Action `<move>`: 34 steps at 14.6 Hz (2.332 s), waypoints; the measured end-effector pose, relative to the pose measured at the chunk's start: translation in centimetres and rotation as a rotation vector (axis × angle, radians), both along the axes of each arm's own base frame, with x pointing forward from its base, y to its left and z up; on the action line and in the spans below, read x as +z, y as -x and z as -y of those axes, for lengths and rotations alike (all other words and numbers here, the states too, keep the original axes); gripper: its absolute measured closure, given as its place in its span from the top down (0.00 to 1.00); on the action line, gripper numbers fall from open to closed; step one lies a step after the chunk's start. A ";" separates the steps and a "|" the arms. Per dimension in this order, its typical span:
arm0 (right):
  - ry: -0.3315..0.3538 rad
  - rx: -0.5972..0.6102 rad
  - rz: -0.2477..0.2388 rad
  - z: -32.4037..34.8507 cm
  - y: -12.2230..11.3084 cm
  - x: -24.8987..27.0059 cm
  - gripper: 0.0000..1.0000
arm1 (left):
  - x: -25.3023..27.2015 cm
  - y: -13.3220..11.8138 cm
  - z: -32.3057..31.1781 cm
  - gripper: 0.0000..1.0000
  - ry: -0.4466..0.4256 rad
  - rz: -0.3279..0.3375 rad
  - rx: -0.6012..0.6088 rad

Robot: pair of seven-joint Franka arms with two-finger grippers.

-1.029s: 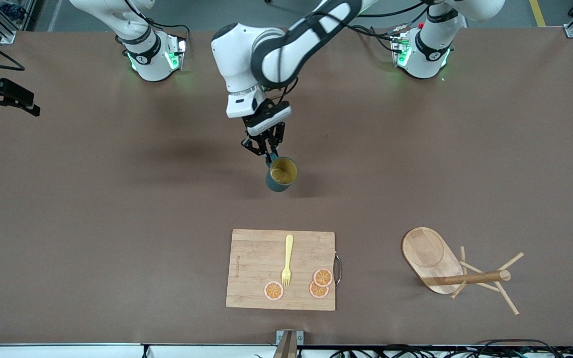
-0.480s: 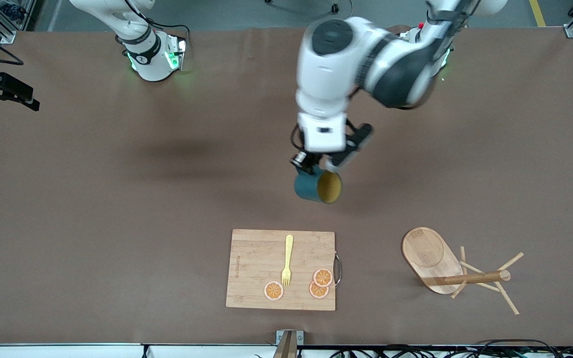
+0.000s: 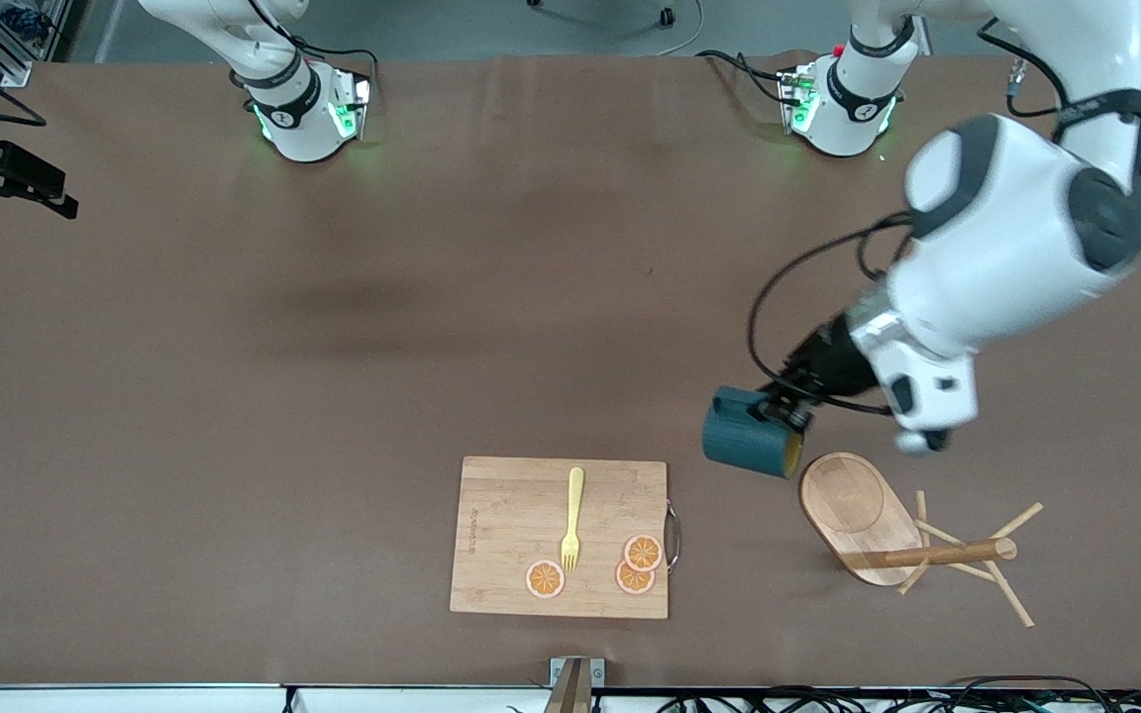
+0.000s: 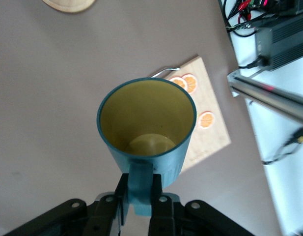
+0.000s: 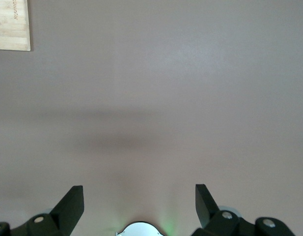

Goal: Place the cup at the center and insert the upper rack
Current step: 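Lift and carry the mug to the wooden rack with the left gripper, then lower the mug onto a rack stick with the left gripper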

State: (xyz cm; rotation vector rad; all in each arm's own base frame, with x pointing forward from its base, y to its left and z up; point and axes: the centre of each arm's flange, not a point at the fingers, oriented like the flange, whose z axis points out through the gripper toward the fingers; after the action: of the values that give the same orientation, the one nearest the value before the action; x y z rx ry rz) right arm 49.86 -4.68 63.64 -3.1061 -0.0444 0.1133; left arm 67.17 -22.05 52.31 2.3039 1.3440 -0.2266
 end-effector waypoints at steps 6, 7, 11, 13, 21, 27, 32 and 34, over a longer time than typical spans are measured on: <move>0.001 0.002 0.007 -0.1 -0.1 0.0 1.00 | -4.7 -4.5 -10.3 0.21 0.272 -0.044 0.100; 0.001 0.002 0.007 -0.1 -0.1 0.0 1.00 | -5.2 -4.9 -11.3 0.21 0.314 -0.045 0.114; 0.001 0.002 0.006 -0.1 -0.1 -0.1 1.00 | -7.1 -5.9 -14.6 0.21 0.398 -0.059 0.169; 0.001 0.004 0.009 -0.2 -0.2 -0.1 1.00 | -8.1 -6.2 -15.9 0.21 0.417 -0.071 0.196; 0.003 0.003 0.025 -0.2 -0.3 0.0 1.00 | -10.7 -6.6 -21.3 0.21 0.473 -0.057 0.188; 0.000 0.002 -0.013 -0.1 0.2 -0.3 1.00 | -13.4 -7.0 -23.7 0.21 0.562 -0.053 0.221; 0.003 0.007 -0.009 -0.2 2.3 1.9 1.00 | -14.3 -7.1 -24.9 0.21 0.562 -0.037 0.217; 0.007 0.024 0.000 -1.1 2.6 2.4 1.00 | -14.8 -7.1 -25.6 0.21 0.560 -0.025 0.211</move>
State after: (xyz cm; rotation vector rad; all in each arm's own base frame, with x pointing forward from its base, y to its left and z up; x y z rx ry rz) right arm 47.23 -3.59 66.00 -3.1133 -0.0810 0.1140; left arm 74.25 3.54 37.50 1.6908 1.3181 -0.4940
